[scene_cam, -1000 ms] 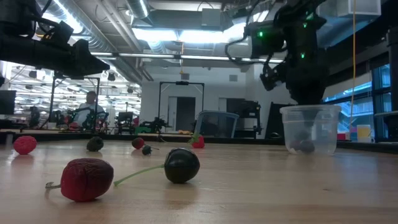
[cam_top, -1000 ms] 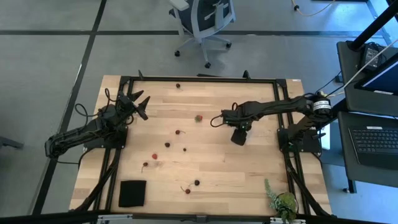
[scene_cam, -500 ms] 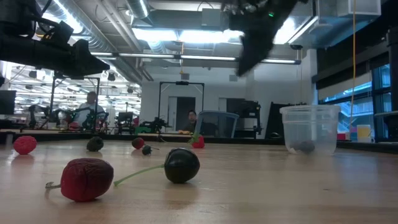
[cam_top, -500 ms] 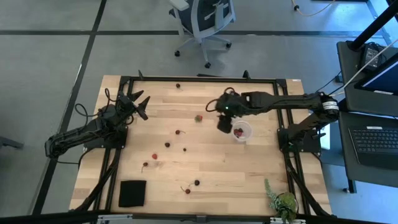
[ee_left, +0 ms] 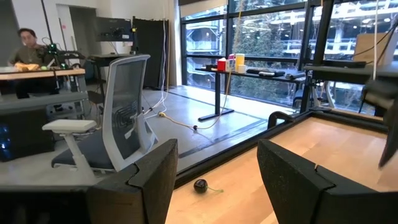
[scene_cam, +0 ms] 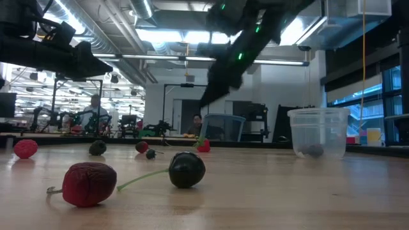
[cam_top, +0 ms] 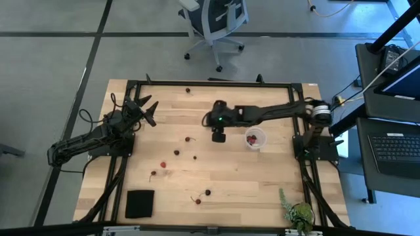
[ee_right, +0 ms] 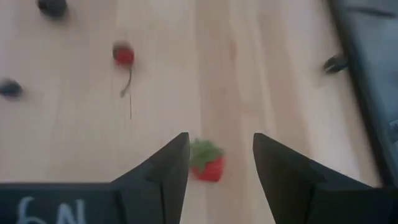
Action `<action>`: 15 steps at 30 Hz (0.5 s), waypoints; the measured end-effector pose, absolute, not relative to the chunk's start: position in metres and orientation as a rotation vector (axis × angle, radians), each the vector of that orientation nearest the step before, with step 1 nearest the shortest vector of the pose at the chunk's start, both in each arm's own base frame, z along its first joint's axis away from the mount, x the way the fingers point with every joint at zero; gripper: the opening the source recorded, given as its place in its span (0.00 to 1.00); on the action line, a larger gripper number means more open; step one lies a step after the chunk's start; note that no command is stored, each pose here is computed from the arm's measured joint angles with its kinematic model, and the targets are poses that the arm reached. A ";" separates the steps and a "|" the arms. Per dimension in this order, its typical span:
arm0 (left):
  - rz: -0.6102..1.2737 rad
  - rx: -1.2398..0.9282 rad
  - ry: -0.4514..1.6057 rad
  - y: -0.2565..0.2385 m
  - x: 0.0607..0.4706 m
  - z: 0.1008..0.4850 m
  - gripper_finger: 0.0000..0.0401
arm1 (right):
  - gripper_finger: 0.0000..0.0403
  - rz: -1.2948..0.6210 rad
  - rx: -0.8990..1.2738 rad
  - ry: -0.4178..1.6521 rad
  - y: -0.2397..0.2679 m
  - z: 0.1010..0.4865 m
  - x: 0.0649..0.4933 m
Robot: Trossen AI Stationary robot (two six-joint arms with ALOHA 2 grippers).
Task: Pick and placing Produce into tupperware
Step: Put the red strawberry into the transparent bucket
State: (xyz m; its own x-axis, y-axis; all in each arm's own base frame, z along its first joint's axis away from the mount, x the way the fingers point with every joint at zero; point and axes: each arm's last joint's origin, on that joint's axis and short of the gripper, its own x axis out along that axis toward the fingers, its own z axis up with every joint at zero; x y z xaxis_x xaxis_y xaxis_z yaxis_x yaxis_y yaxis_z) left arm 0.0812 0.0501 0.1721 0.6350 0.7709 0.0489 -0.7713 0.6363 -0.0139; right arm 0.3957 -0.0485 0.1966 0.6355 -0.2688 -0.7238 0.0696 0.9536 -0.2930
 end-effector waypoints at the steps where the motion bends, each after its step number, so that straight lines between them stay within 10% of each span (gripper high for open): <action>1: 0.881 0.013 -0.050 0.050 0.081 0.172 0.53 | 0.44 -0.194 -0.250 0.868 -0.049 0.188 0.399; 15: 0.881 0.033 -0.041 0.050 0.081 0.172 0.53 | 0.44 -0.274 -0.406 0.951 -0.054 0.144 0.412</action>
State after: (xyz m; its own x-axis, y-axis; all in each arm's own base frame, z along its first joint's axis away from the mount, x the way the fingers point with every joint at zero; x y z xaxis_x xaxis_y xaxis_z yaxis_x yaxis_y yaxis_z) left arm 0.0812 0.0501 0.1722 0.6356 0.7705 0.0492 -0.7717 0.6358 0.0118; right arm 0.4118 -0.0542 0.1441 0.5552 -0.4002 -0.7291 0.0494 0.8909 -0.4514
